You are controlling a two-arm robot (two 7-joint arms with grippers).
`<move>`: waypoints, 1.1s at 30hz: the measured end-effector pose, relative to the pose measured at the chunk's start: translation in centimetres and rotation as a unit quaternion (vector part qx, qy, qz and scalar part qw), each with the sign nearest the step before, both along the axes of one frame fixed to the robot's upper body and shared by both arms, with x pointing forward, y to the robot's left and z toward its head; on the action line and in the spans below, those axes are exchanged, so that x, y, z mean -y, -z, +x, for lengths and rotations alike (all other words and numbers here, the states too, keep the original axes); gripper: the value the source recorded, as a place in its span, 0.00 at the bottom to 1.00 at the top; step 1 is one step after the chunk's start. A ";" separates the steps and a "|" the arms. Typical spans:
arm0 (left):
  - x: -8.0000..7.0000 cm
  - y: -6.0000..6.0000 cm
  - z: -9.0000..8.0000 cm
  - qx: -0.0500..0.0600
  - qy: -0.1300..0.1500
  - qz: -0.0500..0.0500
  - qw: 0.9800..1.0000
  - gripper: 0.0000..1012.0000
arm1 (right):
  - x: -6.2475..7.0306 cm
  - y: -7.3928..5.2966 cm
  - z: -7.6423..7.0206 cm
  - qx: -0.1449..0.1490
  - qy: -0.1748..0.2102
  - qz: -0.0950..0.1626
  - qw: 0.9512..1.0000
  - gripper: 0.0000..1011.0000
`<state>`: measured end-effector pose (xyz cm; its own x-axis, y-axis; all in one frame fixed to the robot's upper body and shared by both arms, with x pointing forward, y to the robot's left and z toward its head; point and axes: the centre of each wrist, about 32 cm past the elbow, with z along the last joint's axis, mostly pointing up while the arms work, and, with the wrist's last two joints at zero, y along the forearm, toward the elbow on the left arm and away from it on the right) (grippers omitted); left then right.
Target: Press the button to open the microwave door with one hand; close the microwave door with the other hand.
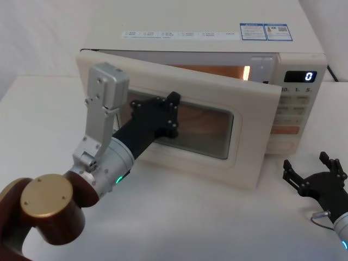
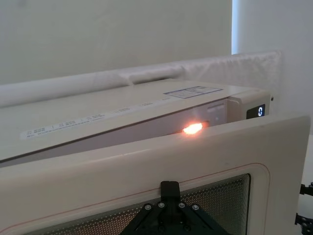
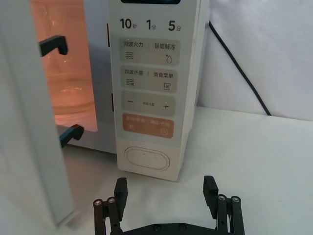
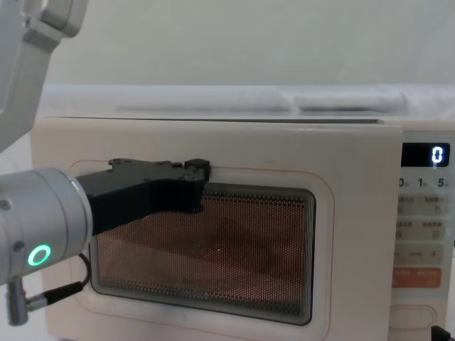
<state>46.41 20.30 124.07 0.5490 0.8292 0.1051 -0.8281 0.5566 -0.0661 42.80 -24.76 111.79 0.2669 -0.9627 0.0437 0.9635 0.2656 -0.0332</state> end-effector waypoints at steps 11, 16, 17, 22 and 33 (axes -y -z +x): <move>1.2 -0.4 1.1 0.016 -0.008 0.002 1.000 0.00 | 0.0 0.0 0.0 0.000 0.000 0.000 1.000 0.99; 1.4 -0.6 1.4 0.019 -0.012 0.001 1.000 0.00 | 0.0 0.0 0.0 0.000 0.000 0.000 1.000 0.99; 1.5 -0.6 1.5 0.019 -0.013 0.001 1.000 0.00 | 0.0 0.0 0.0 0.000 0.000 0.000 1.000 0.99; 1.7 -0.6 1.9 0.019 -0.017 -0.001 1.000 0.00 | 0.0 0.0 0.0 0.000 0.000 0.000 1.000 0.99; 2.1 -0.6 2.8 0.017 -0.027 -0.003 0.999 0.00 | 0.0 0.0 0.0 0.000 0.000 0.000 1.000 0.99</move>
<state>49.25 18.21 124.64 0.4993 0.8583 0.1182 -0.8543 0.5105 -0.0979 42.80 -24.76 111.79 0.2669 -0.9627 0.0437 0.9635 0.2656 -0.0333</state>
